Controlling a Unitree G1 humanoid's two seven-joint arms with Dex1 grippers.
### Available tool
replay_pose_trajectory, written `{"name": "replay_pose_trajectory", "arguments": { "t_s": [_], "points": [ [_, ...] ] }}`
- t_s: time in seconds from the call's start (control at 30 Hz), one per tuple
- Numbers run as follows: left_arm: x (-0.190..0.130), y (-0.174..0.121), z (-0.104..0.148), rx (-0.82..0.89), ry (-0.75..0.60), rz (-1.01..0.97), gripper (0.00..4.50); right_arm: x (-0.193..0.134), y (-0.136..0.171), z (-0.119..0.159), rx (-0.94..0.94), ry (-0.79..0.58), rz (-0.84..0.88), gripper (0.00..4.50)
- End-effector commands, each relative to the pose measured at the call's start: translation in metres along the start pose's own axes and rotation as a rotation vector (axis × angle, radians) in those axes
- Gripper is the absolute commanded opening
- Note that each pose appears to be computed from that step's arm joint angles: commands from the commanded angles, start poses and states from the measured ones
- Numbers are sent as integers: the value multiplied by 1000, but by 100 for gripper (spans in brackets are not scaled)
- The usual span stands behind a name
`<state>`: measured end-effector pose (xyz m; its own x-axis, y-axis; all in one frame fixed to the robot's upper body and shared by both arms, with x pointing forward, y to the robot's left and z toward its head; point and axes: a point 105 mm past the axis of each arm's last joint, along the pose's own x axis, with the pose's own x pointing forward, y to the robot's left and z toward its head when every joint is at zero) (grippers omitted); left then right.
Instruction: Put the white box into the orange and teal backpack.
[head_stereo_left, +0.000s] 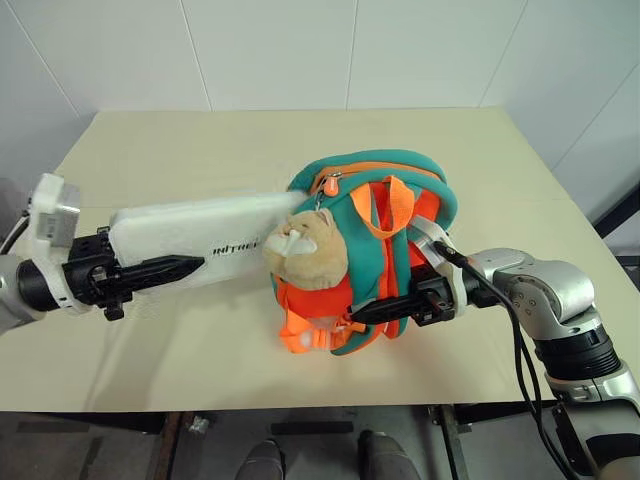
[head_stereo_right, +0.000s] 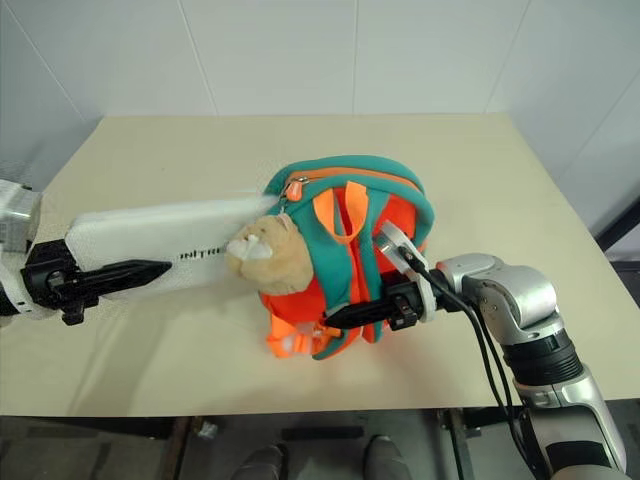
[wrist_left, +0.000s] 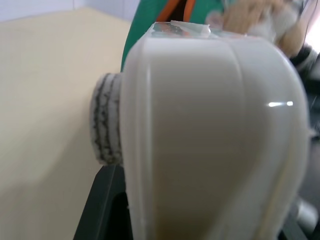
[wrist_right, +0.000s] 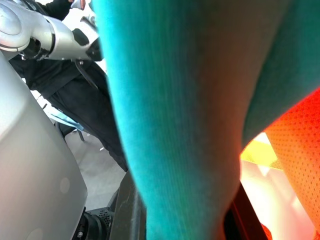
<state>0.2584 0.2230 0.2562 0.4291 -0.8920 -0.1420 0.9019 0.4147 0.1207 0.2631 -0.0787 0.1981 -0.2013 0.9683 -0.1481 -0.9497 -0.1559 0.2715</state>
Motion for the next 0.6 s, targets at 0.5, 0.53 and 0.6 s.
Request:
{"name": "replay_pose_trajectory", "arguments": {
  "t_s": [0.5, 0.53, 0.6],
  "points": [
    [150, 22, 39, 341, 144, -408, 139, 12, 6, 8, -61, -26, 12, 20],
    [154, 19, 37, 304, 132, -440, 139, 12, 6, 9, -64, -30, 9, 20],
    [161, 14, 32, 267, 114, -485, 139, 13, 6, 10, -67, -35, 3, 20]
  ]
}}
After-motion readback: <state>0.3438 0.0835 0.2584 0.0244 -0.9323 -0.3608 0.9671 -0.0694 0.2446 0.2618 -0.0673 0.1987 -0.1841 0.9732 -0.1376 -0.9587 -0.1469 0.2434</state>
